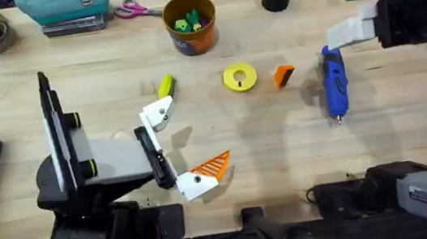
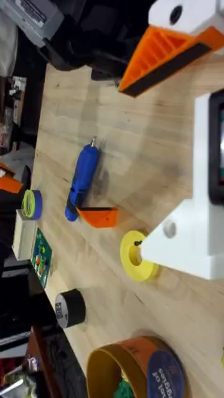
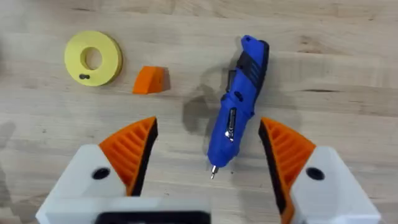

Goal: Pick up the gripper from the table and insert it into the empty holder that is missing its gripper. Then pick up a screw, insert it into the mounting hole, and use the screwdriver to tighten it. Finally, clean up the table by picking up the vegetable and placing it into the bucket.

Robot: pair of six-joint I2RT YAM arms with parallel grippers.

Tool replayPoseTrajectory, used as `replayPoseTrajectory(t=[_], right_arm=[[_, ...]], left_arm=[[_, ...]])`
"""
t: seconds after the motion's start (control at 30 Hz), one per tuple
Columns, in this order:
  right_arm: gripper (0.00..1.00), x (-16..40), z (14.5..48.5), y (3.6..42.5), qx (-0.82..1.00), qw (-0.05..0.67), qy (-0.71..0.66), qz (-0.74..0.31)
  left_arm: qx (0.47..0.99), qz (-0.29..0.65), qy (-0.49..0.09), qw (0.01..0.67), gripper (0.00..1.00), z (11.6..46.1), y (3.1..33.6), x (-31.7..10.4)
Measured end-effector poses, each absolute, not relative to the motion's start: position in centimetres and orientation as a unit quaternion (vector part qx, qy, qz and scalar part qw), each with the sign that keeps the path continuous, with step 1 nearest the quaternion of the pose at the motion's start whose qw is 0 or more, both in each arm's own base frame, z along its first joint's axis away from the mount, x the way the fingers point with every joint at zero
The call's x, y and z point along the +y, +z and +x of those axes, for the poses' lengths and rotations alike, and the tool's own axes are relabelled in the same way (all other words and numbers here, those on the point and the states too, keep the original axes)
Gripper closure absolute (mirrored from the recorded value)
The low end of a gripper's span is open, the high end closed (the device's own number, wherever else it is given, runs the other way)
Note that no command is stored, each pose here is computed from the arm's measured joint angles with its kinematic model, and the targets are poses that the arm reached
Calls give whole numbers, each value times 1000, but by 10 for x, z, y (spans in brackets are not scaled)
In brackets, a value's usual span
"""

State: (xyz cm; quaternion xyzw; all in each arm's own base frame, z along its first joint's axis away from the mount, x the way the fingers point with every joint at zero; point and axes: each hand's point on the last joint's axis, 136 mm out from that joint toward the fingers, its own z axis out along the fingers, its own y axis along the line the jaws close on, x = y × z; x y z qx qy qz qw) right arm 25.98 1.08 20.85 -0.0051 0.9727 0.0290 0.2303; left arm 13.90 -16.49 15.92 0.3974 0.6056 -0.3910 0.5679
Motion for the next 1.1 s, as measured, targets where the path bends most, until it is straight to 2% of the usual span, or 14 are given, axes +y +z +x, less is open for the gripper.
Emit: replayPoseTrajectory(t=[1.1], right_arm=[[4,11,260,208,973,230,29,-5]], left_arm=[[601,403,-399,563,15,135,159,-166]])
